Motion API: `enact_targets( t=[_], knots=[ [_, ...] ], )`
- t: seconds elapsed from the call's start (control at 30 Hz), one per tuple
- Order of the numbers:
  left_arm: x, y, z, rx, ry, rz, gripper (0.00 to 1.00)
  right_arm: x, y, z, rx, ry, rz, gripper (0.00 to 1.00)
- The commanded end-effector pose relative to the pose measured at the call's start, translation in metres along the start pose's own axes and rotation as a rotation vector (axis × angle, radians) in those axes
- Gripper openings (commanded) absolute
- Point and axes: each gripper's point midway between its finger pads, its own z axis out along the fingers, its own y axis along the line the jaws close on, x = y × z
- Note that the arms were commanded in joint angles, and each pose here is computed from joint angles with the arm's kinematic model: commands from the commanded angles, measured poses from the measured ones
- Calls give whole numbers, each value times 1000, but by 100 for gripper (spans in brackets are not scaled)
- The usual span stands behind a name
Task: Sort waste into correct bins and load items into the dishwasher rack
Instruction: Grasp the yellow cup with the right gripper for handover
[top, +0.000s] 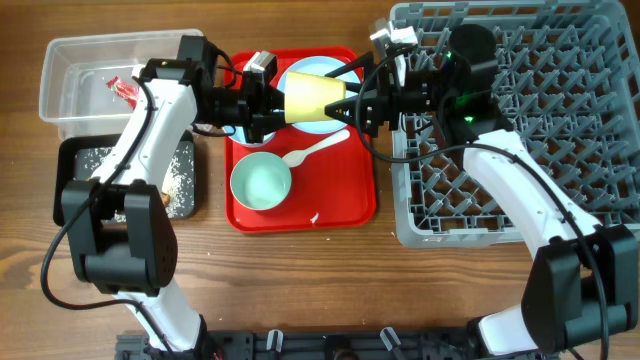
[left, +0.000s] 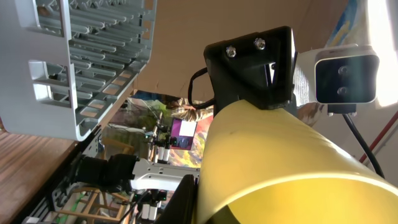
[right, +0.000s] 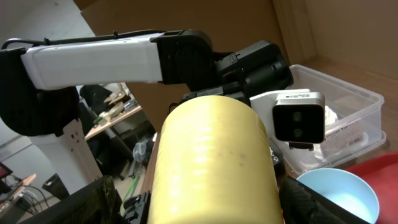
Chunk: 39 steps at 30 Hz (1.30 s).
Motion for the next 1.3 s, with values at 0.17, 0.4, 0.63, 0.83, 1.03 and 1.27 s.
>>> enact_targets(
  t=[0.17,0.4,0.63,0.83,1.03,1.27],
  knots=[
    [6,-16,0,18,7,59,4,13,5,23,-67,40,14,80],
    [5,-16,1,15,6,67,4,9,3,23,-49,27,13,74],
    [5,-16,0,14,5,86,10,3,4,23,-47,11,-6,68],
    [4,-11,1,-10,-2,85,16,-2,-6,10,-12,-7,-1,63],
    [4,-11,1,-10,-2,85,17,-4,-22,-17,38,-25,39,59],
    [0,-2,0,-67,-18,86,18,-4,-50,-63,156,-67,141,43]
  ],
)
